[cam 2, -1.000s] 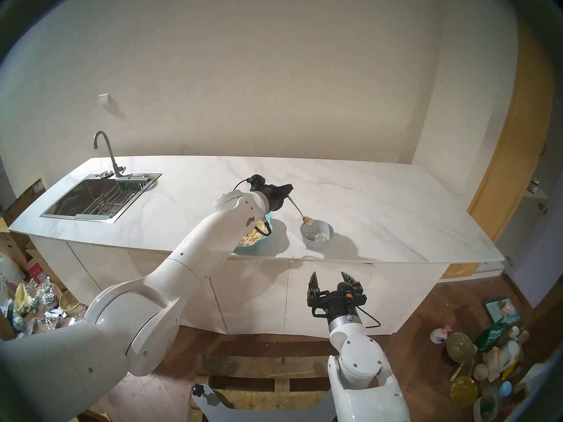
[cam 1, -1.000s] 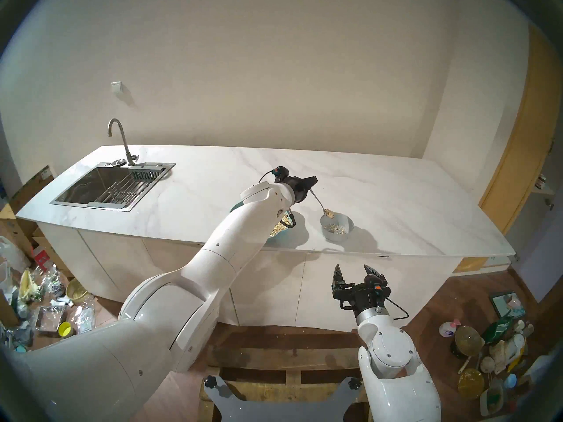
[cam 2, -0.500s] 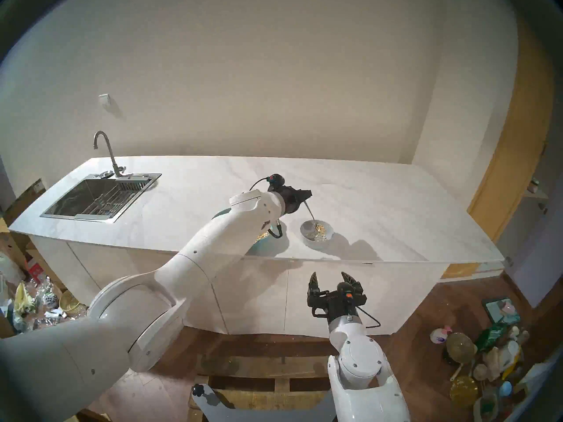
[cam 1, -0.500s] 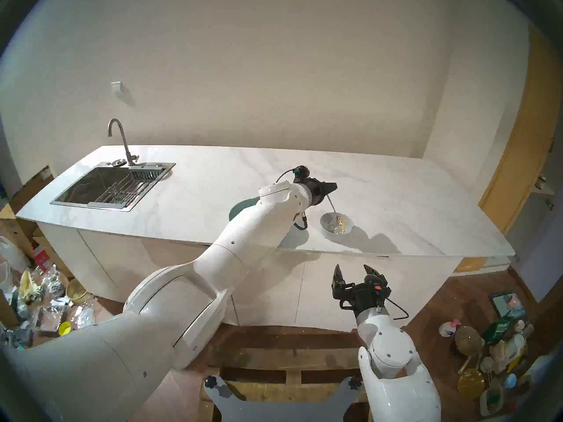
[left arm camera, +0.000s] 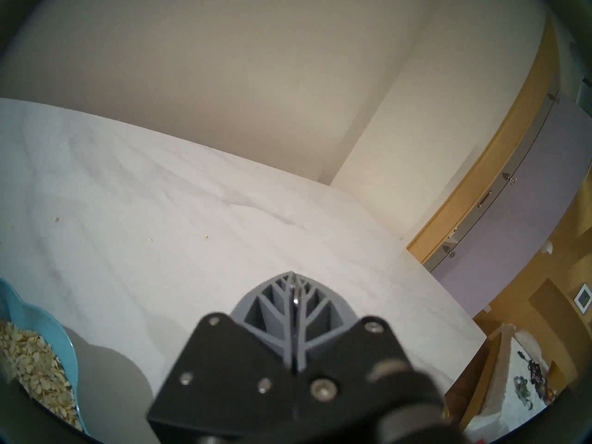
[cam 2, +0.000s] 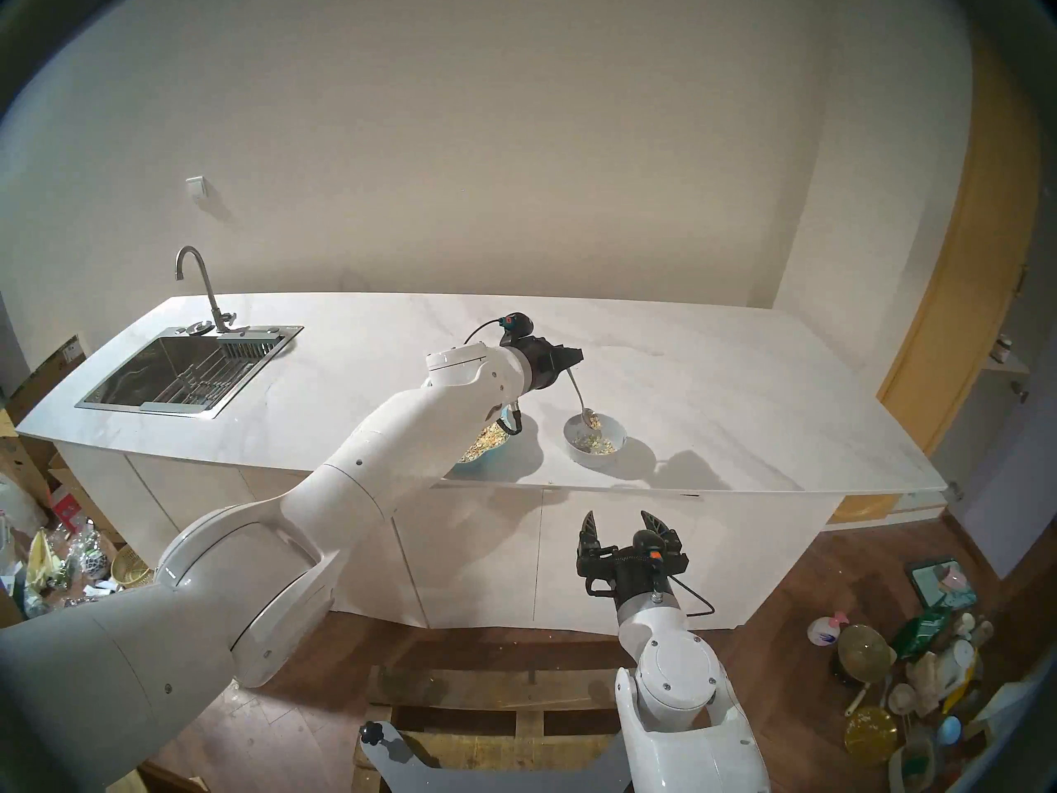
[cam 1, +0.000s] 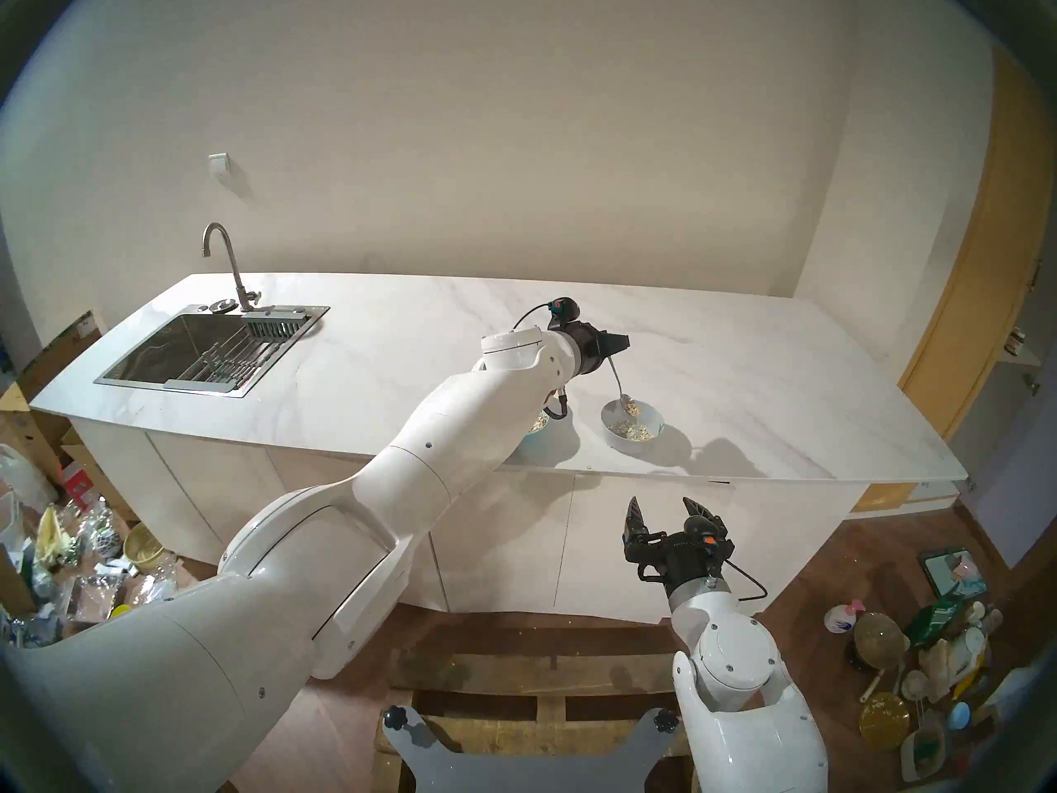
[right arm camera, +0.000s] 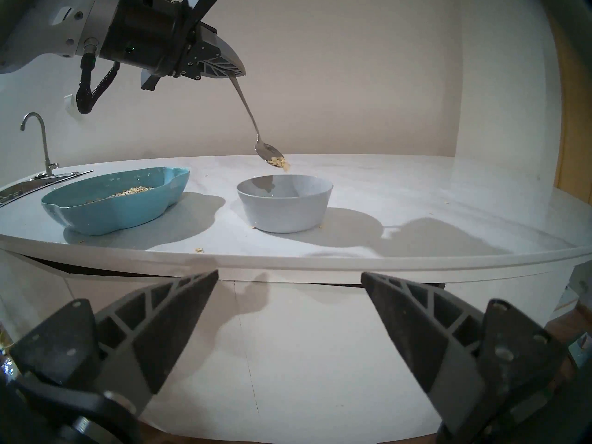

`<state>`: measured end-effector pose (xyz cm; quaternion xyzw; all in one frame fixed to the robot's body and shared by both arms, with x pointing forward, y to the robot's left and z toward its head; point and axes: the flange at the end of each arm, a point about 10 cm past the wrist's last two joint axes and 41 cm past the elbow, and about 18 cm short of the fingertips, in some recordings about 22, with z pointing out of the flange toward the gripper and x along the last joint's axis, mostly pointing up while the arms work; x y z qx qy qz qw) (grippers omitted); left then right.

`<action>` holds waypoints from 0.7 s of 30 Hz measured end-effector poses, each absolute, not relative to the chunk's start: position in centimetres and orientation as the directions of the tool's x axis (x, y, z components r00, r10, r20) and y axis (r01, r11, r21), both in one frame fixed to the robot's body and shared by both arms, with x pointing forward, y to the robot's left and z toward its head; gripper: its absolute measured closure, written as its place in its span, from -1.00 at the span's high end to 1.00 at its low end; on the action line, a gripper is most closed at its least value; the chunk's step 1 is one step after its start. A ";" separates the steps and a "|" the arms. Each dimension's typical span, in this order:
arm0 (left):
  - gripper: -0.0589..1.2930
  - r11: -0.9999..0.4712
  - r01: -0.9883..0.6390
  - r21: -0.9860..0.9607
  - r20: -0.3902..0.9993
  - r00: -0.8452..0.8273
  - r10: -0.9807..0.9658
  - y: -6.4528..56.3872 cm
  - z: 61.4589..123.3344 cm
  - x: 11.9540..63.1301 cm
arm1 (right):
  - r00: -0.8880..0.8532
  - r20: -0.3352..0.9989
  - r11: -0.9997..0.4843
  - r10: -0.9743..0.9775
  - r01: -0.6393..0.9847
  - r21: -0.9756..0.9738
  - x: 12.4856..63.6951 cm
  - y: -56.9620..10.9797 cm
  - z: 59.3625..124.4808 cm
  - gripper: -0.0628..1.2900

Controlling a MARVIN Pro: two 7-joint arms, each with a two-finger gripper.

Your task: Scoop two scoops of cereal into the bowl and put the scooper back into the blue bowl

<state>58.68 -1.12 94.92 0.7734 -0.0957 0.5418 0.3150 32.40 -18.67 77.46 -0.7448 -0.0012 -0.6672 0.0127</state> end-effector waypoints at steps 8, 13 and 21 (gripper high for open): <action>-0.93 -0.798 -0.498 0.340 0.916 0.367 0.162 -1.1 95.4 58.4 | 0.109 0.994 -1.000 -0.015 0.019 -0.017 32.4 -18.7 77.5 0.87; -0.93 -0.803 -0.465 0.373 0.908 0.360 0.214 -0.8 95.9 58.4 | 0.109 0.994 -1.000 -0.015 0.019 -0.017 32.4 -18.7 77.5 0.87; -0.93 -0.785 -0.309 0.537 0.827 0.380 0.415 1.7 95.6 58.5 | 0.110 0.994 -1.000 -0.015 0.019 -0.017 32.4 -18.7 77.5 0.87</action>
